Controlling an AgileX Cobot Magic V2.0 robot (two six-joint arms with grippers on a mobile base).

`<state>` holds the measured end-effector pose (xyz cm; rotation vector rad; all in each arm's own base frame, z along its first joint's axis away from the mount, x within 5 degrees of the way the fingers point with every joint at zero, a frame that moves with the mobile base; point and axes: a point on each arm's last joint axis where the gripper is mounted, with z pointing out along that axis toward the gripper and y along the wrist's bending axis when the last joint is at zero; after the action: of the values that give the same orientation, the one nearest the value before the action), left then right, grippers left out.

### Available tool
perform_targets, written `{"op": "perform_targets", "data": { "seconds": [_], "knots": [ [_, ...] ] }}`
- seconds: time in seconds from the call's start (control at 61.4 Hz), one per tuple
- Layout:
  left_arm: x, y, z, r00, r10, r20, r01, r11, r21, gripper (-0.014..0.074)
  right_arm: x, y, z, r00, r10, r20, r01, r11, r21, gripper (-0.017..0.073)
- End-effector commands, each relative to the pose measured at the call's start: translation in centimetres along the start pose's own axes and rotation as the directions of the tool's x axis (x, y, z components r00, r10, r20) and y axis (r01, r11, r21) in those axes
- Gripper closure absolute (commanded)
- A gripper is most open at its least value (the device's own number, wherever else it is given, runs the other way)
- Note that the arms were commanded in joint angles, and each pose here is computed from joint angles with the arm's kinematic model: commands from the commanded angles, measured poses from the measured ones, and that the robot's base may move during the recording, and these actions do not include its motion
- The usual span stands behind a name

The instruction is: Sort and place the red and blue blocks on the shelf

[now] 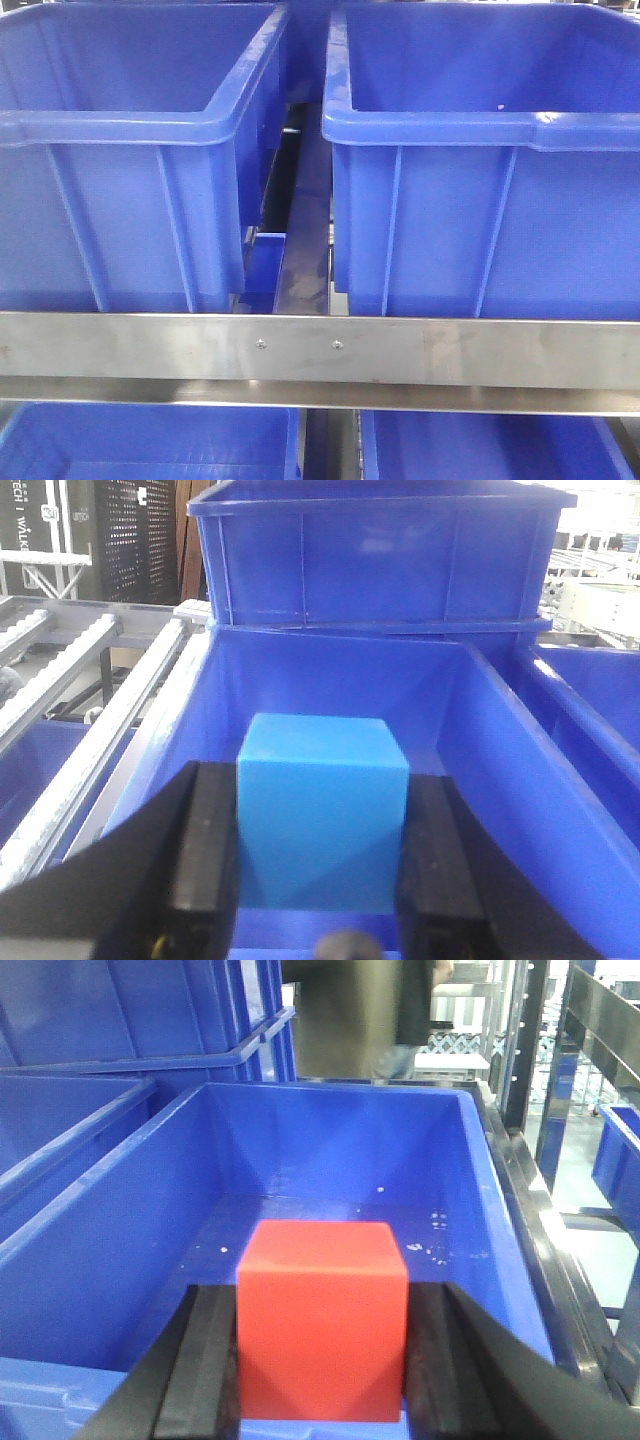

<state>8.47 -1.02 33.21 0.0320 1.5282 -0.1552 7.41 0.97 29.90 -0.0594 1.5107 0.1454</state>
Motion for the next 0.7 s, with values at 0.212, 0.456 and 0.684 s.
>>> {"op": "perform_targets", "data": {
  "seconds": [0.212, 0.456, 0.684],
  "knots": [
    [-1.73, 0.03, 0.04, 0.994, 0.000, 0.108, 0.001, 1.000, -0.009, 0.0472, -1.78, 0.04, 0.05, 0.994, -0.018, 0.108, 0.017, 1.000, 0.003, 0.0503],
    [-1.73, 0.03, 0.04, 0.994, 0.000, 0.108, 0.001, 1.000, -0.009, 0.0472, -2.14, 0.05, 0.00, 0.990, -0.018, 0.141, 0.017, 1.000, 0.002, 0.0503],
    [-1.73, 0.03, 0.04, 0.994, -0.005, 0.108, 0.006, 1.000, -0.009, 0.0472, -2.19, 0.06, -0.01, 0.989, -0.018, 0.147, 0.018, 1.000, 0.002, 0.0503]
  ]
}}
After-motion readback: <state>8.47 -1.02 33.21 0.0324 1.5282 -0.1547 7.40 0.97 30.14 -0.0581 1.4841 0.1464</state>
